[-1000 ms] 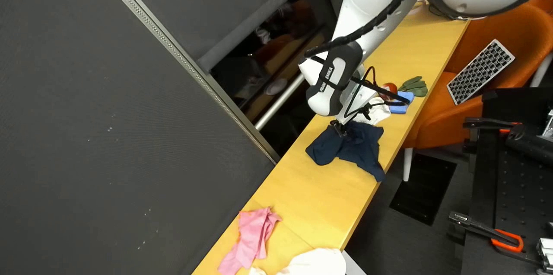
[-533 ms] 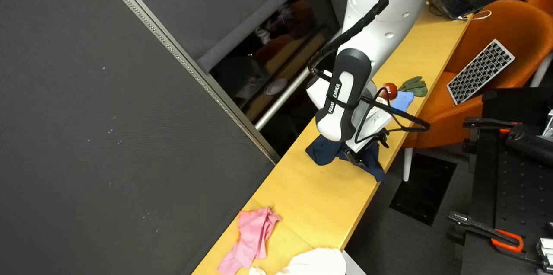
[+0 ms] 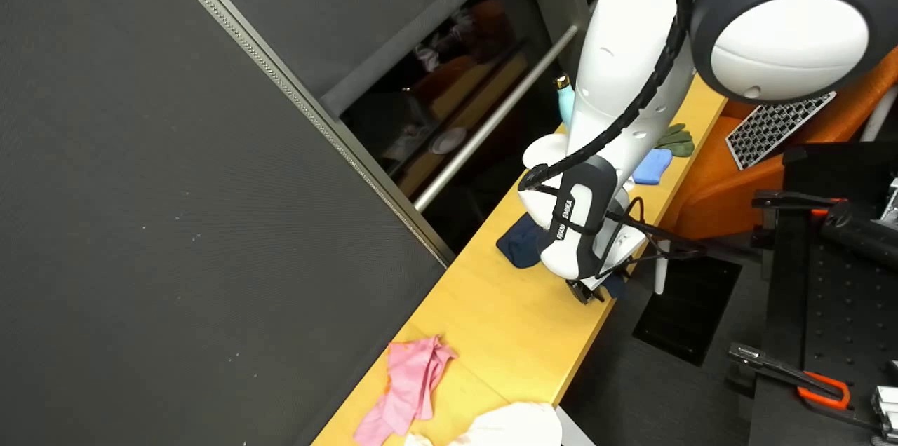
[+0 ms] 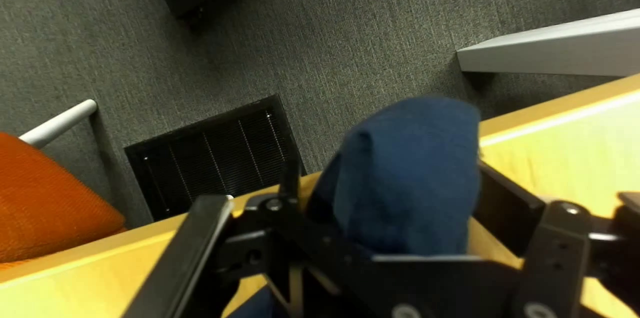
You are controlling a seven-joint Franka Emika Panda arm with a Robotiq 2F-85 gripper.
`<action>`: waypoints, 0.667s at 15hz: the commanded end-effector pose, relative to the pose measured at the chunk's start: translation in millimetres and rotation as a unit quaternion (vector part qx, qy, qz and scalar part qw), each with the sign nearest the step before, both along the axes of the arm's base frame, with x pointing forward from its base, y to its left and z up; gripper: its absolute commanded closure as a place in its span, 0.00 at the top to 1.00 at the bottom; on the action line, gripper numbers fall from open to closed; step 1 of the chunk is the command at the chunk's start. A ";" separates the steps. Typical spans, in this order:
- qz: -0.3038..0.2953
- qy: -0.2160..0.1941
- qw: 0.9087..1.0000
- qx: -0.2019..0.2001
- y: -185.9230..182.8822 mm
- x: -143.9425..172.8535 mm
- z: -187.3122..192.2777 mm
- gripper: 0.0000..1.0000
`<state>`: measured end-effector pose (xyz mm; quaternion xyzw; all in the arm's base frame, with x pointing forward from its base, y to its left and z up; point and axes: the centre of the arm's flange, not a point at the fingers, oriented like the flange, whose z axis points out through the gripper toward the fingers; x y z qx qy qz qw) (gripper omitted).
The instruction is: Fold the cloth
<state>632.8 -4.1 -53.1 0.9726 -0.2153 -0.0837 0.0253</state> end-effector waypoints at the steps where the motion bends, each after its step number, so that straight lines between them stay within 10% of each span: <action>1: 0.010 -0.016 1.000 0.020 12.1 10.2 2.2 0.52; 10: 0.104 -0.042 0.985 0.134 162.9 44.4 100.8 0.00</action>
